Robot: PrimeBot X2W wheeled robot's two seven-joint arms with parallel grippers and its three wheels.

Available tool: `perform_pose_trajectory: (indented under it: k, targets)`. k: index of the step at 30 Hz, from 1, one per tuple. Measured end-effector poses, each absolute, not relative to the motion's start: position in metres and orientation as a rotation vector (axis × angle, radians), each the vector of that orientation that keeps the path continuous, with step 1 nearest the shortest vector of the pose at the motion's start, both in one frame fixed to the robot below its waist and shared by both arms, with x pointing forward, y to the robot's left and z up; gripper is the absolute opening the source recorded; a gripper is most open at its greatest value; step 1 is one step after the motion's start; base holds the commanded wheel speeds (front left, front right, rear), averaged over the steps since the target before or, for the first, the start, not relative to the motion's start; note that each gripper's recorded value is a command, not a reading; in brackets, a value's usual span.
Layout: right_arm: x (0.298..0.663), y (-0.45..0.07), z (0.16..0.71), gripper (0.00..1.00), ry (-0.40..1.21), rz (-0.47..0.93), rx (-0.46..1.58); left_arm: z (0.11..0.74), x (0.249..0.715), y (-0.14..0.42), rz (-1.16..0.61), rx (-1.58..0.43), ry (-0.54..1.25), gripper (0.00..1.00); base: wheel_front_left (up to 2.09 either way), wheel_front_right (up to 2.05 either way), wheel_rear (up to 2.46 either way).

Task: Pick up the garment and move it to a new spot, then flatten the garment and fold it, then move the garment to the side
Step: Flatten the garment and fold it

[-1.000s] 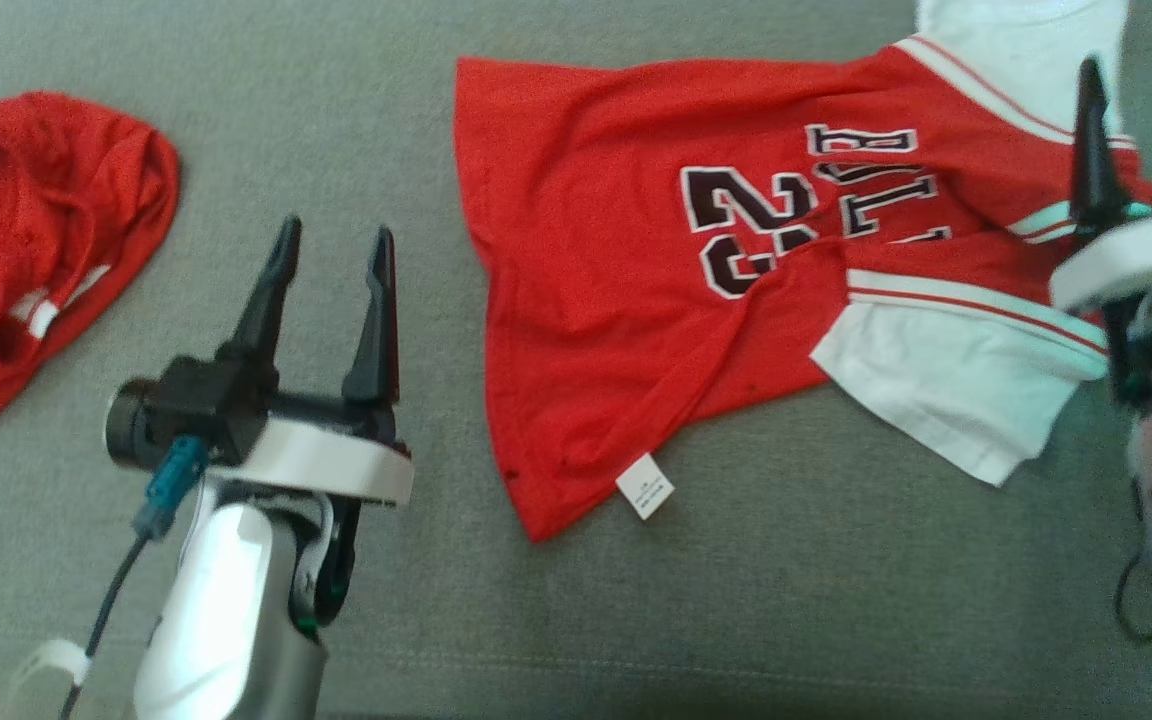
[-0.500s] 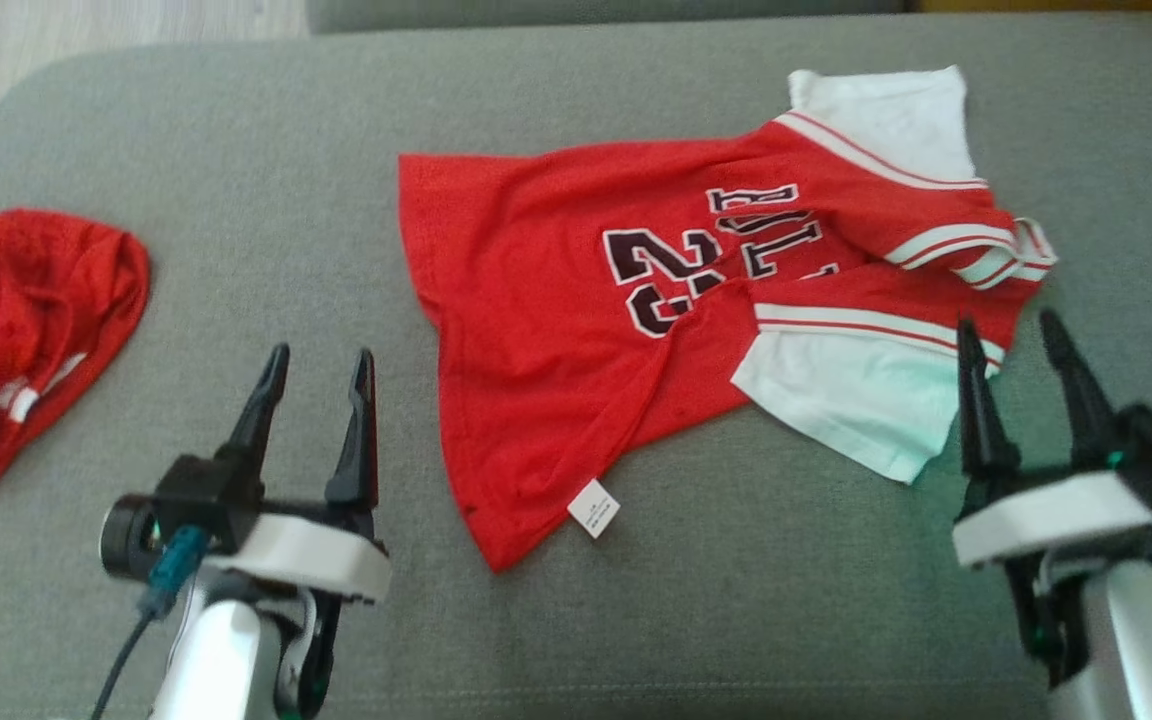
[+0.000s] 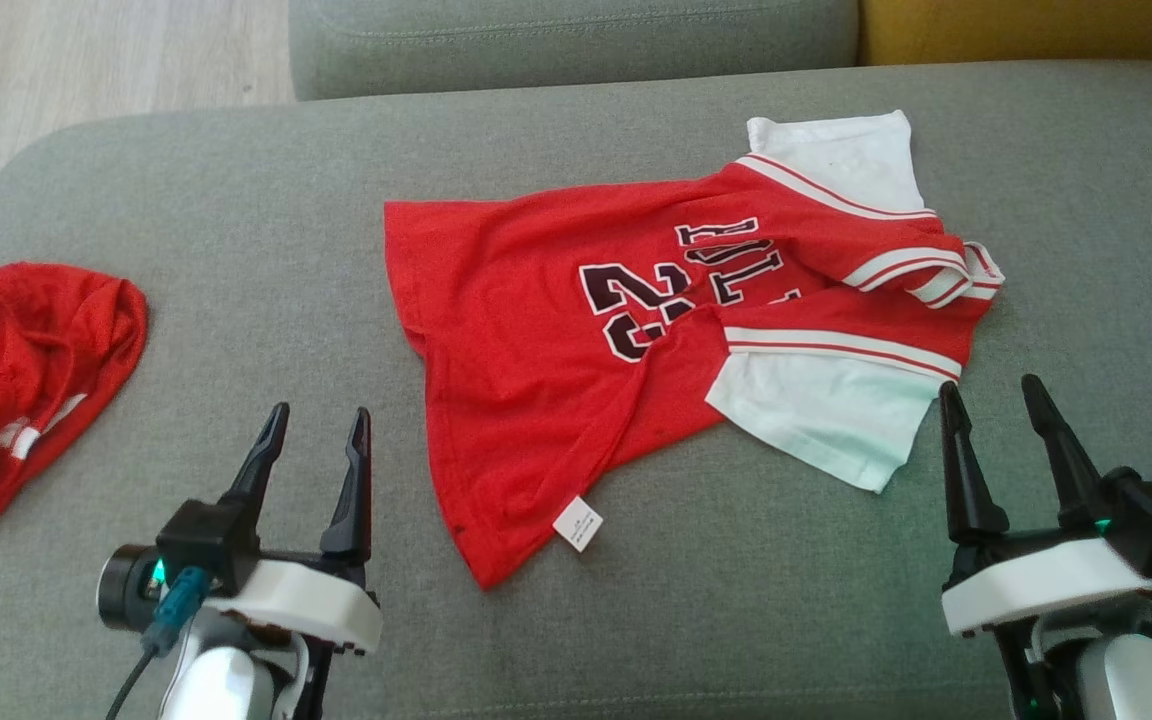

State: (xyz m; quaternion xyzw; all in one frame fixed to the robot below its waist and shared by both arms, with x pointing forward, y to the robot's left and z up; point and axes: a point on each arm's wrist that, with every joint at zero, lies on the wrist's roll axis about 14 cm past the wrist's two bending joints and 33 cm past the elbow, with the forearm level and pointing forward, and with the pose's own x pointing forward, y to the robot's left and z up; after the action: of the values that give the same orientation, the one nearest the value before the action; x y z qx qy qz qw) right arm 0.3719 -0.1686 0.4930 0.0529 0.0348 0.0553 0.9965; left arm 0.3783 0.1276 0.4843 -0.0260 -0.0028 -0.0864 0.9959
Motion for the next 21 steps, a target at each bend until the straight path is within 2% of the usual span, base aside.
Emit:
perform_pose_trajectory:
  k: [9,21]
  targets:
    - [0.373,-0.167,0.497,1.0,0.063,0.111,0.114,0.476,0.376,0.116,-0.216,-0.056,0.049,1.0,0.0,0.0,0.0]
    - [0.372,-0.166,0.486,1.0,0.1,0.105,0.126,0.383,0.322,0.061,-0.392,-0.145,0.524,1.0,0.0,0.0,0.0]
